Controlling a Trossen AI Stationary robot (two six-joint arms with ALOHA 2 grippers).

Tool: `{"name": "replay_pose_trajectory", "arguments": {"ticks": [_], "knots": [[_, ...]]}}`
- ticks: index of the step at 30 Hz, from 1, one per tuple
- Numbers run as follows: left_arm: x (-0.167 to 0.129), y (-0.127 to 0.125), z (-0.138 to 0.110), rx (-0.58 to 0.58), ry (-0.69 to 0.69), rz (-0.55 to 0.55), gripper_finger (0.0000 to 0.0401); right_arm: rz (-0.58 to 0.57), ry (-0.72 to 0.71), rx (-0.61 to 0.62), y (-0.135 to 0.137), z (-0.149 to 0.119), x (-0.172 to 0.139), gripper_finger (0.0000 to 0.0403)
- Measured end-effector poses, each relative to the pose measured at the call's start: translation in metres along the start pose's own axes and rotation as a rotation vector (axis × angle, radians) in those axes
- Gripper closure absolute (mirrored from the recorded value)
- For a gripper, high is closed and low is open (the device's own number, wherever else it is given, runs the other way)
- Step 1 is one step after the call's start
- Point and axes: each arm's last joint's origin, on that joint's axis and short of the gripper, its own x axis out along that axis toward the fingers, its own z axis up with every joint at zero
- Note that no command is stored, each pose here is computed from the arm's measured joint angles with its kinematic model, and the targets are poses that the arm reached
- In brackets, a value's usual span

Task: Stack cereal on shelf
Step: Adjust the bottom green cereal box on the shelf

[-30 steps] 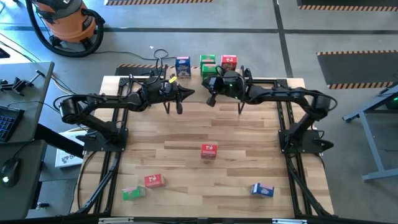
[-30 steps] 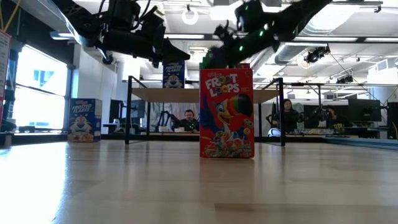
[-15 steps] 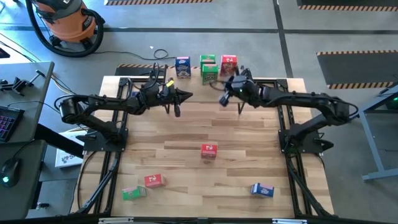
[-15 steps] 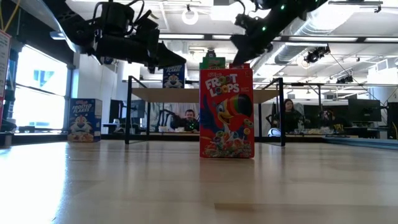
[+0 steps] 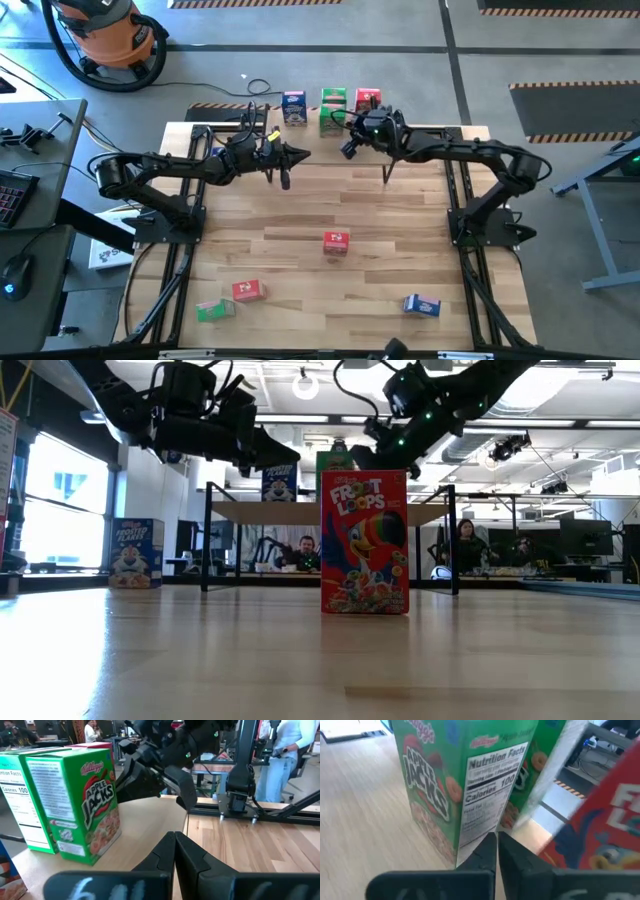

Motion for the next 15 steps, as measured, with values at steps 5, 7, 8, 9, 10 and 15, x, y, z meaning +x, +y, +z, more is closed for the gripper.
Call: {"name": "replay_pose_trajectory", "arguments": {"ticks": [5, 7, 8, 9, 10, 15], "knots": [[0.000, 0.000, 0.000, 0.007, 0.002, 0.001, 0.0401, -0.001, -0.007, 0.002, 0.001, -0.001, 0.004, 0.0403], [0.000, 0.000, 0.000, 0.007, 0.002, 0.002, 0.0401, -0.002, -0.011, 0.002, 0.001, -0.001, 0.004, 0.0403], [0.000, 0.000, 0.000, 0.007, 0.002, 0.007, 0.0401, -0.002, -0.012, -0.002, 0.001, -0.001, 0.004, 0.0403], [0.000, 0.001, 0.000, 0.007, 0.002, 0.010, 0.0401, -0.004, -0.011, -0.016, 0.001, -0.001, 0.004, 0.0403], [0.000, 0.001, 0.000, 0.007, 0.002, 0.013, 0.0401, -0.011, -0.006, -0.032, 0.000, 0.000, 0.002, 0.0403], [-0.001, 0.008, -0.001, 0.004, 0.008, 0.038, 0.0401, 0.011, -0.017, -0.102, -0.006, 0.013, -0.028, 0.0403]]}}
